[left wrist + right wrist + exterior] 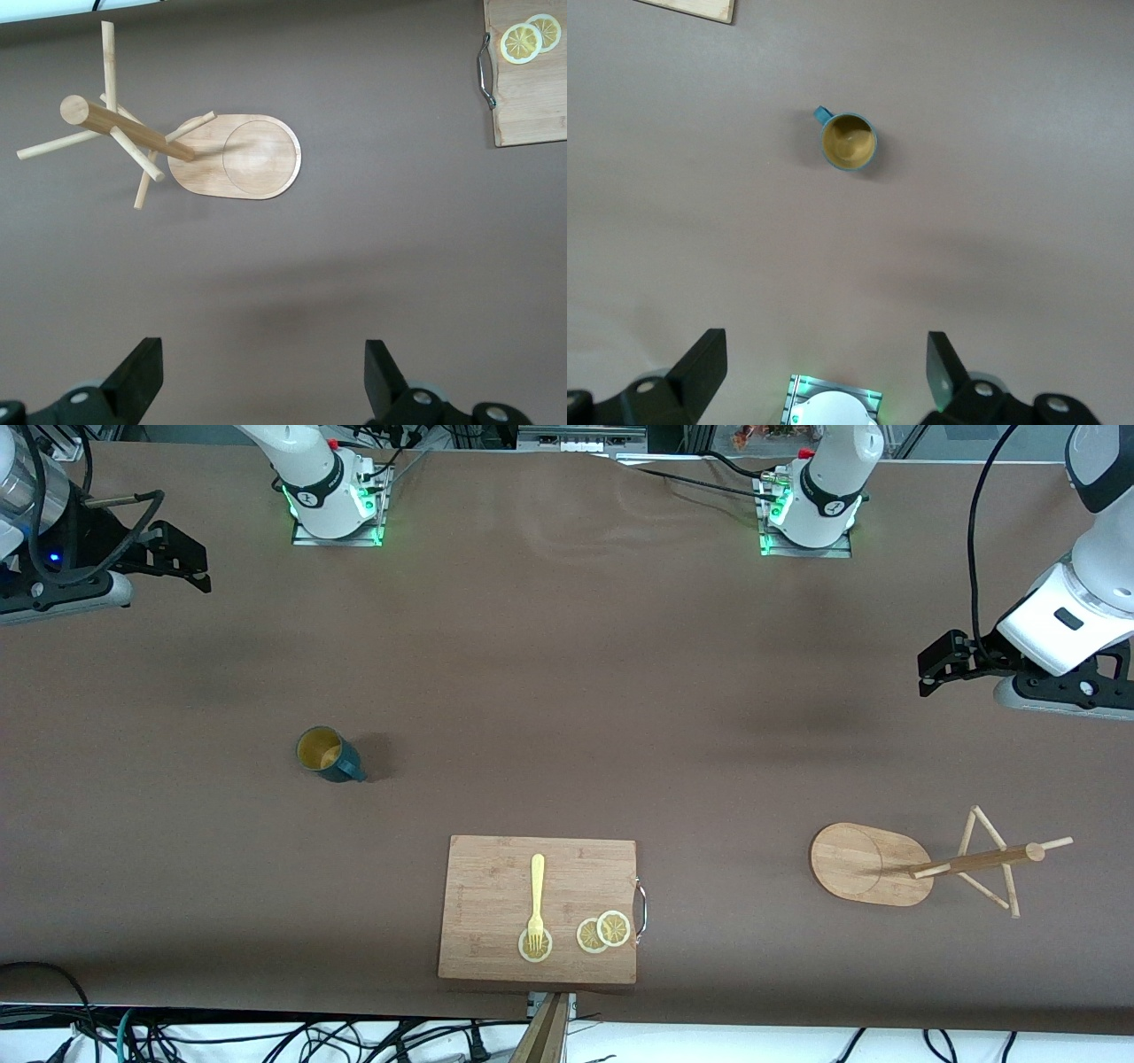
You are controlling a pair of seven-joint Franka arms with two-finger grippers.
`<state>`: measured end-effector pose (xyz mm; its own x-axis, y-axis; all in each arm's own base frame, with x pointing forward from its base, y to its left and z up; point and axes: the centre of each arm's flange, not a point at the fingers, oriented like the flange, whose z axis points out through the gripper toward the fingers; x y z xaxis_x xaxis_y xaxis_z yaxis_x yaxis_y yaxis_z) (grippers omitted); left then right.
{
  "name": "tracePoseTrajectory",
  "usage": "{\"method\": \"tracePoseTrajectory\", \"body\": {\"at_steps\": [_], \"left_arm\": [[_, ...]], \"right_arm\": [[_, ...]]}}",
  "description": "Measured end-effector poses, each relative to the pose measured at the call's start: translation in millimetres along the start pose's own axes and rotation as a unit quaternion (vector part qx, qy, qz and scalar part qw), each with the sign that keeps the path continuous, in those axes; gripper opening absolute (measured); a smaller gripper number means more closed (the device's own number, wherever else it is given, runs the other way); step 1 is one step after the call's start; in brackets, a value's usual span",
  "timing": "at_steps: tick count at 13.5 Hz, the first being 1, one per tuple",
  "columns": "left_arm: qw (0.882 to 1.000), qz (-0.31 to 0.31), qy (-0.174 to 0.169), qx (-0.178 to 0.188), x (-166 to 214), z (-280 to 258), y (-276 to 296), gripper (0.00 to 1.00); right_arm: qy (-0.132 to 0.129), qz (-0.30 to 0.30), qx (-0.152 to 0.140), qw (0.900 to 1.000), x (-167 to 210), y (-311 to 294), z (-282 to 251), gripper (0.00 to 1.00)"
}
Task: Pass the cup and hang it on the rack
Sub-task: 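Reach the right gripper toward the teal mug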
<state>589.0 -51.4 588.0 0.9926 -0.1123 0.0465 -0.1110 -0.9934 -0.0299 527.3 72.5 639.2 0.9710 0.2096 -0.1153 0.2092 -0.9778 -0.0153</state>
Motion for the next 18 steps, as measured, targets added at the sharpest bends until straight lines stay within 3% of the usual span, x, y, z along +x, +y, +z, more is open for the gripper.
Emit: {"method": "tracePoseTrajectory", "body": {"at_steps": [9, 15, 18], "left_arm": [[1.0, 0.0, 0.0, 0.0, 0, 0, 0, 1.0], [1.0, 0.0, 0.0, 0.0, 0, 0, 0, 1.0], [1.0, 0.0, 0.0, 0.0, 0, 0, 0, 1.0]], "right_arm": [[0.004, 0.005, 0.0, 1.0, 1, 4, 0, 1.0], [0.001, 0.046, 0.005, 0.999, 1, 49, 8, 1.0], [-0.019, 0.049, 0.006, 0.999, 19, 54, 34, 1.0]]}}
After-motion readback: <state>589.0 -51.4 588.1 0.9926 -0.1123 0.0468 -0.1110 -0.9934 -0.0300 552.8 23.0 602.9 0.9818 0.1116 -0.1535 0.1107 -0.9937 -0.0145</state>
